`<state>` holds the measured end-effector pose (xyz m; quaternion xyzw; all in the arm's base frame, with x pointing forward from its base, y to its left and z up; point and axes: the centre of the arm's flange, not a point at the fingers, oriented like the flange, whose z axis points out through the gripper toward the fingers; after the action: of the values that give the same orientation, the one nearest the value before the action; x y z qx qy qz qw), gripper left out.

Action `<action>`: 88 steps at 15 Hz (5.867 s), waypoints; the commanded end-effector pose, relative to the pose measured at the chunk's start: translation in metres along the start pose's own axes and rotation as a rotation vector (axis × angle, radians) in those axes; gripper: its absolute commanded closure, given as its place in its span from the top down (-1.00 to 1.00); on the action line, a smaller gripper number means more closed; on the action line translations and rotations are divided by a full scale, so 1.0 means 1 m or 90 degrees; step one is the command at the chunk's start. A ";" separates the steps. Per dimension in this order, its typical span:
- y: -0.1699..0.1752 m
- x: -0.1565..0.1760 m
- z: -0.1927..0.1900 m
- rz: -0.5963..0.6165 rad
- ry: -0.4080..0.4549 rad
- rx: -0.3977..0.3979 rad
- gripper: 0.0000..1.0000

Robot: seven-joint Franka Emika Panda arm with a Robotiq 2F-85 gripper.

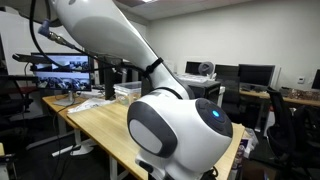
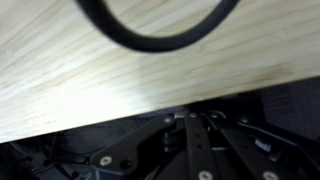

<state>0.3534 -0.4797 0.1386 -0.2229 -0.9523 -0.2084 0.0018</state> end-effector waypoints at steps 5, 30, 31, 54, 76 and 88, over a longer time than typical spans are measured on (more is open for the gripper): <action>-0.034 0.000 -0.023 0.042 -0.017 0.008 -0.98; 0.000 -0.013 -0.020 -0.022 0.030 0.020 -0.98; -0.001 -0.014 -0.017 -0.021 0.034 0.021 -0.98; -0.016 -0.029 -0.014 0.041 0.051 0.016 -0.98; -0.004 -0.017 -0.007 0.041 0.052 0.011 -0.97; -0.004 -0.018 -0.008 0.052 0.037 -0.009 -0.98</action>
<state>0.3643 -0.5054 0.1400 -0.2443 -0.9461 -0.2058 0.0530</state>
